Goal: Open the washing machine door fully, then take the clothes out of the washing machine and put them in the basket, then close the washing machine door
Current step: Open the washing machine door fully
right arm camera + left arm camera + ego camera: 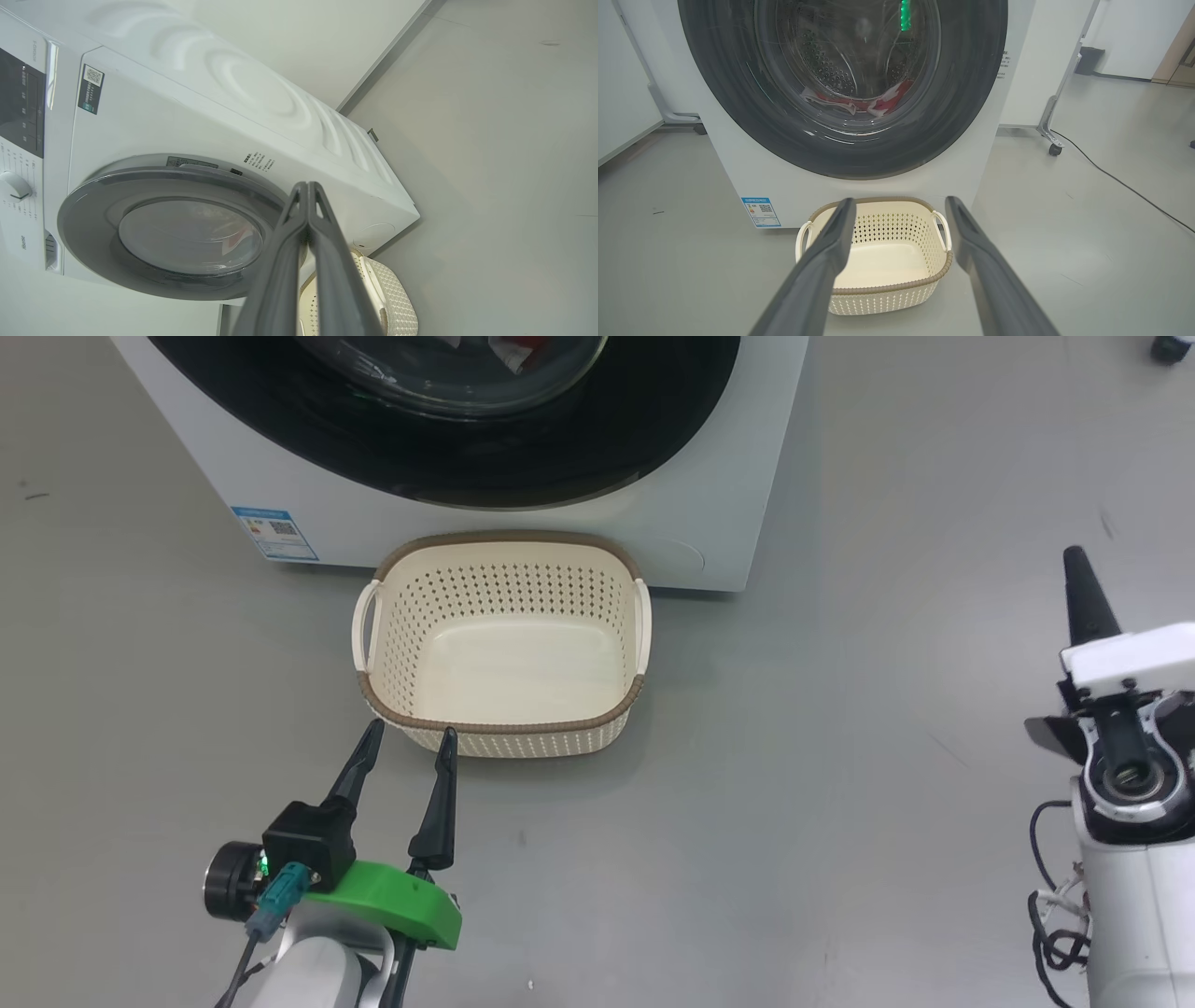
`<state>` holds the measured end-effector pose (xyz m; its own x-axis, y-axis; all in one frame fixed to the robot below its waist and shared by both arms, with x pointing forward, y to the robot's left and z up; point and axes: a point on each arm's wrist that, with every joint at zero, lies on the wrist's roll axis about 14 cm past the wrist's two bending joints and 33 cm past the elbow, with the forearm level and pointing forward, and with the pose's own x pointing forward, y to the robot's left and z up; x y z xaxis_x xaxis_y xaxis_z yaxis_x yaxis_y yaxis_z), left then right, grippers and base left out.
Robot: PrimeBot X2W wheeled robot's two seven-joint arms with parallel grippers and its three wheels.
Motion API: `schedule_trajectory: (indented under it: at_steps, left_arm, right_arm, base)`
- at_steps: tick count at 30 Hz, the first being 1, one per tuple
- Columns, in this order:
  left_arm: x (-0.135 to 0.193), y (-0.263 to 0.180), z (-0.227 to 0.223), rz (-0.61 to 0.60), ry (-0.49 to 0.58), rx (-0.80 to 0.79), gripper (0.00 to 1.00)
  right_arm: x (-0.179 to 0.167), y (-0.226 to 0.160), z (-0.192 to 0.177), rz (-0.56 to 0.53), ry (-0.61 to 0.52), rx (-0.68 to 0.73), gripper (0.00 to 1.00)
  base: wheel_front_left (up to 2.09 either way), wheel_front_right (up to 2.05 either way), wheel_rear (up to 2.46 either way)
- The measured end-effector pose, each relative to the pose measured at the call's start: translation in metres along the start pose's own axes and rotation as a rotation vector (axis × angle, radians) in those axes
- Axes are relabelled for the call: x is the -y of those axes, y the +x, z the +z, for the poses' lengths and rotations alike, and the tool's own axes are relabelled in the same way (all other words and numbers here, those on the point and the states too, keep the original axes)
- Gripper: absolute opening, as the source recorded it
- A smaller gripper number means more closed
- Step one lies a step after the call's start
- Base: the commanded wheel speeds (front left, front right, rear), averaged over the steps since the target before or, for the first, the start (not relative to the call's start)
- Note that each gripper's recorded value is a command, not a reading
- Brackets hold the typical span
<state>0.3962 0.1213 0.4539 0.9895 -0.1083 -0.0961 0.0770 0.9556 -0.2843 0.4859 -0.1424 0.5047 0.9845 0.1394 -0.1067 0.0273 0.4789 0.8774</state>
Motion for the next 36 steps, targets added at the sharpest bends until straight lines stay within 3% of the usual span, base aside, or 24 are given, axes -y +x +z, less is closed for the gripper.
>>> schedule_trajectory:
  at_steps: [13, 20, 27, 36]
  left_arm:
    - [-0.014, 0.013, -0.008, 0.039, -0.034, -0.023, 1.0]
    - [-0.016, 0.024, -0.012, 0.039, -0.04, -0.034, 1.0]
    - [-0.022, 0.032, -0.02, 0.056, -0.054, -0.056, 1.0]
    - [-0.031, 0.041, -0.027, 0.08, -0.055, -0.072, 1.0]
  right_arm:
    - [-0.042, 0.067, 0.013, 0.11, 0.097, -0.054, 0.0]
    - [-0.065, 0.102, 0.016, 0.17, 0.062, -0.087, 0.0]
    - [-0.082, 0.133, 0.001, 0.221, 0.03, -0.152, 0.0]
    - [-0.083, 0.167, -0.025, 0.22, 0.097, -0.22, 0.0]
  base:
    - [0.0, 0.0, 0.0]
    - [0.0, 0.0, 0.0]
    - [0.0, 0.0, 0.0]
    - [0.0, 0.0, 0.0]
